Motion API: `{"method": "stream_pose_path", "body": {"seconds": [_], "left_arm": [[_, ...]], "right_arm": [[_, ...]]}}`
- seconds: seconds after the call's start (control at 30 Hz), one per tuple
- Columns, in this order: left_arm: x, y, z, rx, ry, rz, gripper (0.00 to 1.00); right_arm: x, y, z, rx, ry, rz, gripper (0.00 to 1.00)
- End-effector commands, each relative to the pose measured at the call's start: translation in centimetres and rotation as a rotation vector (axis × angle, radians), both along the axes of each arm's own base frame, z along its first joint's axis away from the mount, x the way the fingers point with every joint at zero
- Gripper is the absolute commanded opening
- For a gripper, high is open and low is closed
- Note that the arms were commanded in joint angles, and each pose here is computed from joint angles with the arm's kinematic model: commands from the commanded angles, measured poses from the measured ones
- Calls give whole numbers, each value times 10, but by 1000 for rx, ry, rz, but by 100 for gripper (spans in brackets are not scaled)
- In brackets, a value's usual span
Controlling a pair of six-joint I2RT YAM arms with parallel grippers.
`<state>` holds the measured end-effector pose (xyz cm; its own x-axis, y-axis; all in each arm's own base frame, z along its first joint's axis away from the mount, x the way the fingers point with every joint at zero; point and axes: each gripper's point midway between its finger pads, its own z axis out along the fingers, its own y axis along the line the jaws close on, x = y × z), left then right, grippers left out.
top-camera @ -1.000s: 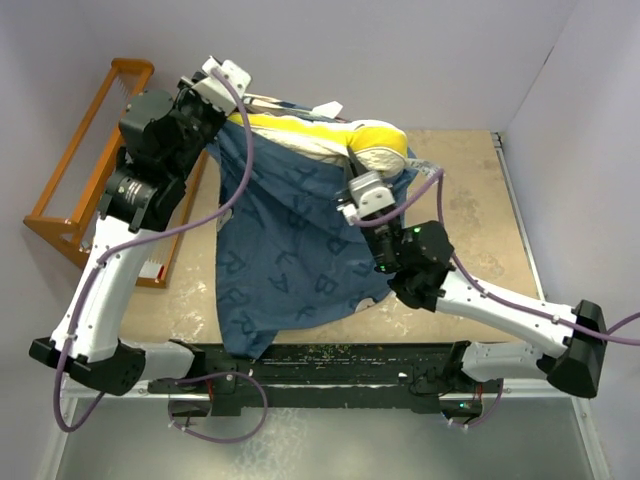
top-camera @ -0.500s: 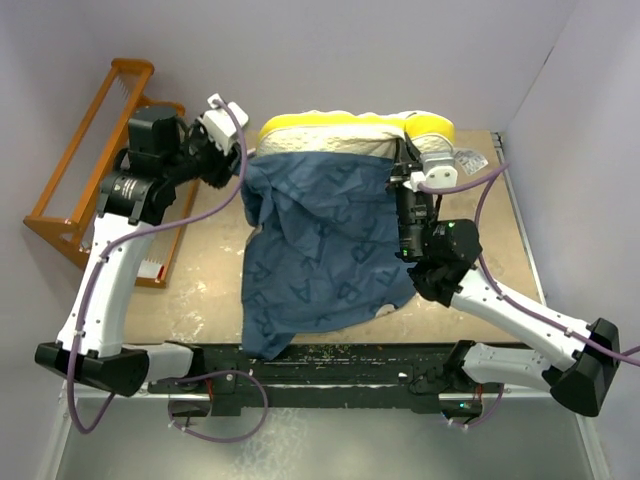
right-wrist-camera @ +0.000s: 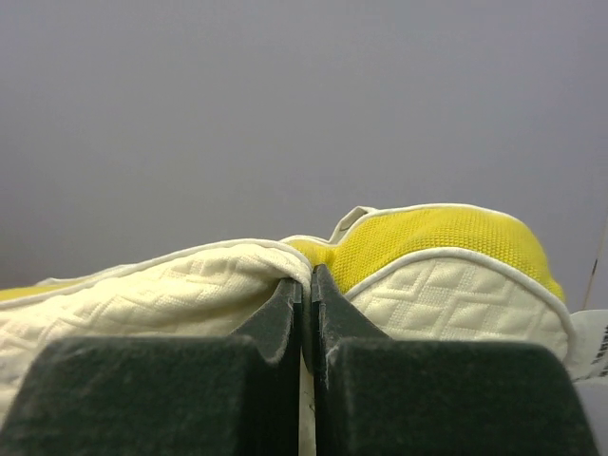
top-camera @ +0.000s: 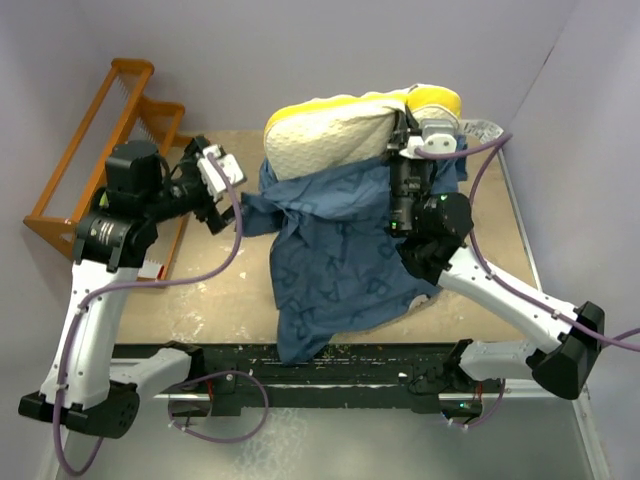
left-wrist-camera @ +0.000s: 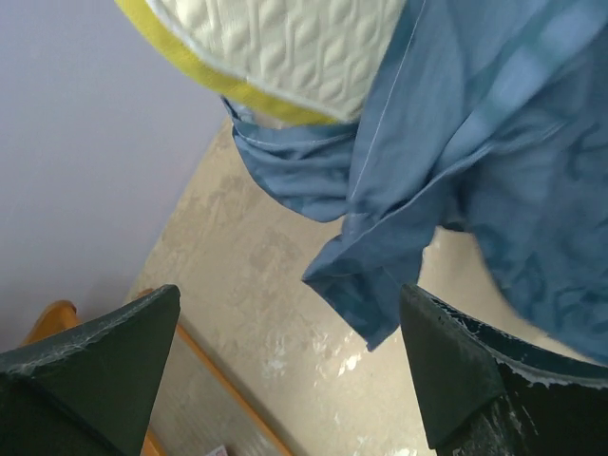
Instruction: Remove the pillowcase from the pillow
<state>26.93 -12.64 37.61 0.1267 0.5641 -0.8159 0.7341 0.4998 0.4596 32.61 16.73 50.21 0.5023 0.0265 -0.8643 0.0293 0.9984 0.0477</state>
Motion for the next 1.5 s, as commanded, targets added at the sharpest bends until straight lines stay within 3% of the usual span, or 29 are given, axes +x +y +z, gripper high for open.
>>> {"method": "stream_pose_path", "body": {"seconds": [0.0,0.17,0.3,0.47,0.67,0.8,0.97,1.23,1.37,1.47], "left_arm": [[10,-17,83,-225,-69,4,99],[15,-51,144,-474,68,-93,99],[41,-62,144,-511,118,-94,99],[57,-53,156,-420,-55,-77,99],[26,-73,173,-194,-329,-169,99],[19,-82,140,-65,-335,-206,99],[14,-85,129,10,-436,-222,99],[36,-66,93,126,-368,-106,99],[52,-60,74,141,-294,-29,81],[62,-63,64,125,-248,0,47]], "right_arm": [[-29,-17,97,233,-246,101,0],[-31,12,128,259,-322,245,0],[-29,41,141,228,-350,361,0],[-23,79,133,155,-310,487,0],[-11,138,82,32,-166,645,0],[-18,170,56,-23,-117,716,0],[-23,196,36,-79,-68,771,0],[-37,191,32,-81,-69,820,0],[-48,179,41,-43,-96,841,0],[-57,176,45,-42,-109,868,0]]}}
